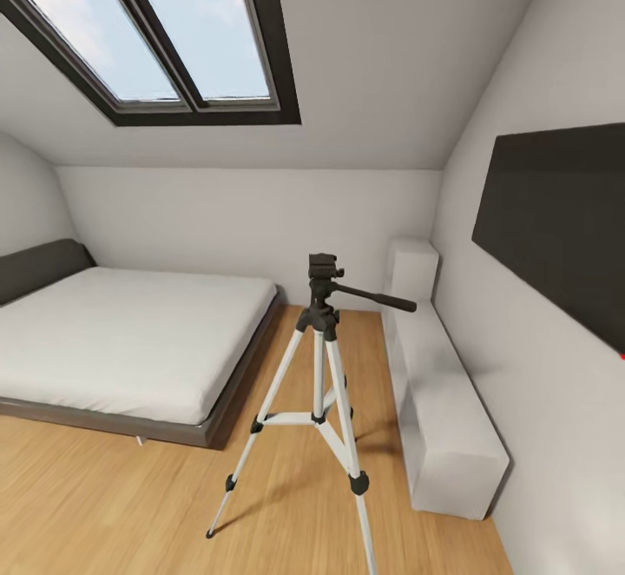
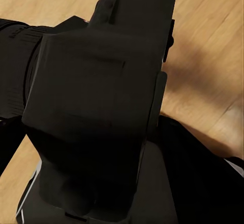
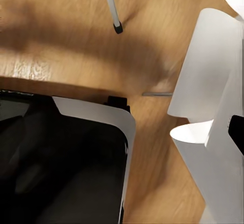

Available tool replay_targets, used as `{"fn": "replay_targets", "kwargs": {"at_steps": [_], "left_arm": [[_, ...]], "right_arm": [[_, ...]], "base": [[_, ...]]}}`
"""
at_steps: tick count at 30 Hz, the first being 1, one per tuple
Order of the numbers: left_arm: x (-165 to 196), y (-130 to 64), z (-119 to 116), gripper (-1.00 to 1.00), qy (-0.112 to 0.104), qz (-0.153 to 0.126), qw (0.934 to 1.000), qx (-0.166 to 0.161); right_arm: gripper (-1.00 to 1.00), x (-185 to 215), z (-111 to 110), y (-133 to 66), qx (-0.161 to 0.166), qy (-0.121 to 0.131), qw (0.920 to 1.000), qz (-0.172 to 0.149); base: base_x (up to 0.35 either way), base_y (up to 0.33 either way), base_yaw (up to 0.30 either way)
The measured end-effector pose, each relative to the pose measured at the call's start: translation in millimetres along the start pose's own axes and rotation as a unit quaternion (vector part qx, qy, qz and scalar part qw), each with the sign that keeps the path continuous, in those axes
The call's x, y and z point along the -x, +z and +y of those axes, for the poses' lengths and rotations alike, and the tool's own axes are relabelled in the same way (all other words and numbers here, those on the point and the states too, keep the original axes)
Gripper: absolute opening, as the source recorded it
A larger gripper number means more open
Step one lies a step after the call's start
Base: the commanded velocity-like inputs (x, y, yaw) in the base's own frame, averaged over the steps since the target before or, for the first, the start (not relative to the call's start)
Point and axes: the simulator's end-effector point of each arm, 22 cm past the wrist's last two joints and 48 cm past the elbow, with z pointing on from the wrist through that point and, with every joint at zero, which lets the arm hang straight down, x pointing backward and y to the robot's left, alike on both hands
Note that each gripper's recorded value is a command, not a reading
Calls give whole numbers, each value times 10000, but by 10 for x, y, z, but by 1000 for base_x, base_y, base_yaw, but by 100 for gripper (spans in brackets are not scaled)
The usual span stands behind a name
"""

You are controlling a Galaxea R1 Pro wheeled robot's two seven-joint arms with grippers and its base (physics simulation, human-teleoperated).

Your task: Attach the digital camera to the camera tripod in the bedroom.

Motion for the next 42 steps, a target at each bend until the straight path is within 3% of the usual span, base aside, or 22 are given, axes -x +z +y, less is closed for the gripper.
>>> {"fn": "replay_targets", "kwargs": {"at_steps": [42], "left_arm": [[-37,-395,66,-100,-5,0,10000,17]], "right_arm": [[100,-42,18,-399,1,1,10000,13]], "base": [[0,0,0]]}}
